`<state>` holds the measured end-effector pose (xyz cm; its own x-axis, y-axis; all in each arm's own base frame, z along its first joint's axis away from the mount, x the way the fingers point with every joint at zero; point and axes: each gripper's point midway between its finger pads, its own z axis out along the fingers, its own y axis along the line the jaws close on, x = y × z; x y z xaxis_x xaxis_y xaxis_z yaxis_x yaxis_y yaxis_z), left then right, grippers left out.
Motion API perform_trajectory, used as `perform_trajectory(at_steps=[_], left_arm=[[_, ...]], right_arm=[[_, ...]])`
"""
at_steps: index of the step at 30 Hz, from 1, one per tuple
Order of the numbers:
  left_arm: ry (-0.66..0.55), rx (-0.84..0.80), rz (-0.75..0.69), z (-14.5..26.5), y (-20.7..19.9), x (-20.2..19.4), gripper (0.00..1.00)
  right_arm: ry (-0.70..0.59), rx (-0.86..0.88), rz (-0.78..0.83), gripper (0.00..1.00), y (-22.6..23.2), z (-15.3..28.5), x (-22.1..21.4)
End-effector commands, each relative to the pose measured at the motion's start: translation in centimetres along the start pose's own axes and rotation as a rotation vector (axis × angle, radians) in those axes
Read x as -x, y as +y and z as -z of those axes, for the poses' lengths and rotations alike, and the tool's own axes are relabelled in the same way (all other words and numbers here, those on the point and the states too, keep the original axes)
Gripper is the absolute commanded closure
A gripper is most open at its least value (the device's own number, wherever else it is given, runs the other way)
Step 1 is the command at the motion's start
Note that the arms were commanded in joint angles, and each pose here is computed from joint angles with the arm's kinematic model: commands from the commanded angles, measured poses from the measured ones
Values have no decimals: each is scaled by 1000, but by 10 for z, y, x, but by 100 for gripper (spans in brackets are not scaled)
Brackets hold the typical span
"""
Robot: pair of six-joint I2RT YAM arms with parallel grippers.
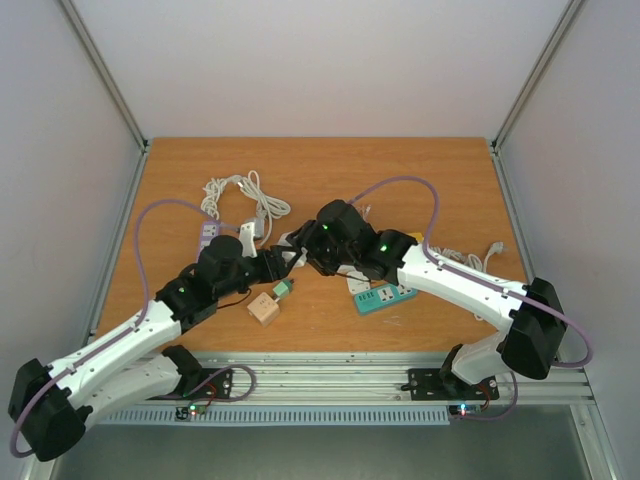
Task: Insert the plug
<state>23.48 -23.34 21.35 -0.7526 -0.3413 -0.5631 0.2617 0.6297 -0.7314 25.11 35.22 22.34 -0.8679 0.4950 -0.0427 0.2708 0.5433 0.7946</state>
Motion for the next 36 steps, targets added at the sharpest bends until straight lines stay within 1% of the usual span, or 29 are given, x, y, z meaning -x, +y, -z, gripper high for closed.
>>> perform_trajectory(at_steps=[1, 3, 4, 6, 9, 13, 14, 16, 18, 20, 24, 28, 30, 33, 36], left_arm=[[-38, -26, 12, -3, -6, 8, 48], [-44, -3, 12, -1, -2, 9, 50], [-45, 11, 10, 0, 0, 9, 51], [-31, 55, 10, 2, 7, 10, 53], [16, 75, 22, 2, 12, 9, 54], [82, 25, 65, 5, 4, 14, 54], [96, -6, 78, 7, -1, 17, 54], [121, -72, 87, 11, -16, 22, 55], [149, -135, 75, 14, -34, 26, 55], [174, -208, 48, 19, -53, 30, 55], [232, -315, 25, 23, -77, 35, 57], [316, -446, -28, 30, -106, 34, 57], [374, -498, -44, 31, -114, 29, 57], [444, -574, -79, 37, -127, 24, 57], [463, -607, -106, 42, -135, 25, 57]], right_arm=[[8, 54, -7, 35, 11, 5, 4], [8, 57, 26, 23, 7, 8, 9], [11, 66, 69, 16, 8, 9, 12], [48, 64, 141, 10, 7, 13, 20], [99, 110, 270, 6, 4, 25, 32], [155, 198, 499, 4, -2, 57, 38], [154, 194, 556, 4, -7, 65, 38], [142, 145, 620, 2, -20, 79, 41], [155, 123, 634, 2, -30, 89, 41], [184, 144, 636, 2, -31, 94, 37], [277, 314, 662, 2, -10, 107, 13], [318, 452, 640, 2, 15, 121, 2], [345, 506, 629, 2, 27, 126, -2], [373, 553, 615, 3, 38, 131, -5], [363, 560, 614, 3, 41, 134, -4]])
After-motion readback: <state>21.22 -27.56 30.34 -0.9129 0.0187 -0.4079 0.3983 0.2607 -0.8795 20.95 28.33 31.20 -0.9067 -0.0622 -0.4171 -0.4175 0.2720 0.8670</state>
